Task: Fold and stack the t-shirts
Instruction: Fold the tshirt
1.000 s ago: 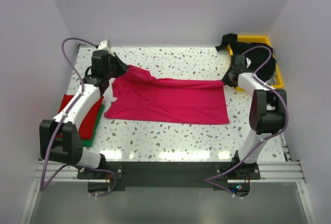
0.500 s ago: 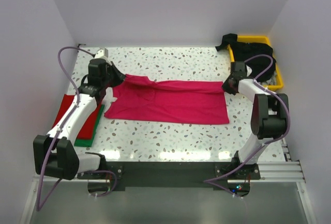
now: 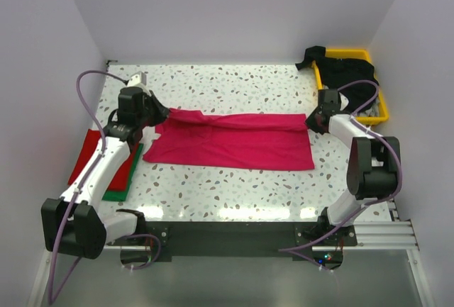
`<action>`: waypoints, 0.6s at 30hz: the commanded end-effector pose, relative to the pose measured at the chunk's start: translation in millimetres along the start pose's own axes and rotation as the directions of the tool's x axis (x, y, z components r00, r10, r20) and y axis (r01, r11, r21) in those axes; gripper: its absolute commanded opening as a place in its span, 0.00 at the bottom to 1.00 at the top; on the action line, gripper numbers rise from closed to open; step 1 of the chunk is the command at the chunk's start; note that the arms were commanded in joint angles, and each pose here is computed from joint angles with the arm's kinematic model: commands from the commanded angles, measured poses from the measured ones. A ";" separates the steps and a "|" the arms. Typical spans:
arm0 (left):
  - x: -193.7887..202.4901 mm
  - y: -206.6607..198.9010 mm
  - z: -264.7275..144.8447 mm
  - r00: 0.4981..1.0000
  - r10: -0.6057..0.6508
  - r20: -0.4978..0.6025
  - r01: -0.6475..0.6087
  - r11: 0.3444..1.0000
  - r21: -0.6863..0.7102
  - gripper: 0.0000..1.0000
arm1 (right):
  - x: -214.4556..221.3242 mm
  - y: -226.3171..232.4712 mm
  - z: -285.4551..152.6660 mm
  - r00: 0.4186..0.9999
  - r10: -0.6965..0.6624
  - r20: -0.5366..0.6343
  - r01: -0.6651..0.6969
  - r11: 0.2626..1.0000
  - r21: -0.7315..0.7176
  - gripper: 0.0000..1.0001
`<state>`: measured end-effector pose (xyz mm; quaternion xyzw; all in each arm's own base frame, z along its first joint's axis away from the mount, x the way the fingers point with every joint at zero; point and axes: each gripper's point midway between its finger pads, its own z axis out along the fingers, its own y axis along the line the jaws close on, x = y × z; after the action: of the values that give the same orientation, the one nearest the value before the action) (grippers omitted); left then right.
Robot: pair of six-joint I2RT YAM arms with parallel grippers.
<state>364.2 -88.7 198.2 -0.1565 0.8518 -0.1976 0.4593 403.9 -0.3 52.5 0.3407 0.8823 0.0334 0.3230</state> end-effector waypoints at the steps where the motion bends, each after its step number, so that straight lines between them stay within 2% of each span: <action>1: -3.6 5.1 -7.6 0.999 0.019 0.025 -0.019 1.000 -0.012 0.00 | -21.1 7.3 -17.8 0.995 0.052 0.091 -0.048 0.998 -0.046 0.00; 18: 2.1 23.0 -26.7 0.999 0.028 0.045 -0.025 0.998 -0.056 0.00 | -0.3 -4.6 -20.3 0.996 0.063 0.059 -0.061 0.997 -0.048 0.00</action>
<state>340.0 -72.3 193.3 -0.1669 0.8536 -0.1761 0.4609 380.4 0.9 49.5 0.3525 0.8770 0.0400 0.3241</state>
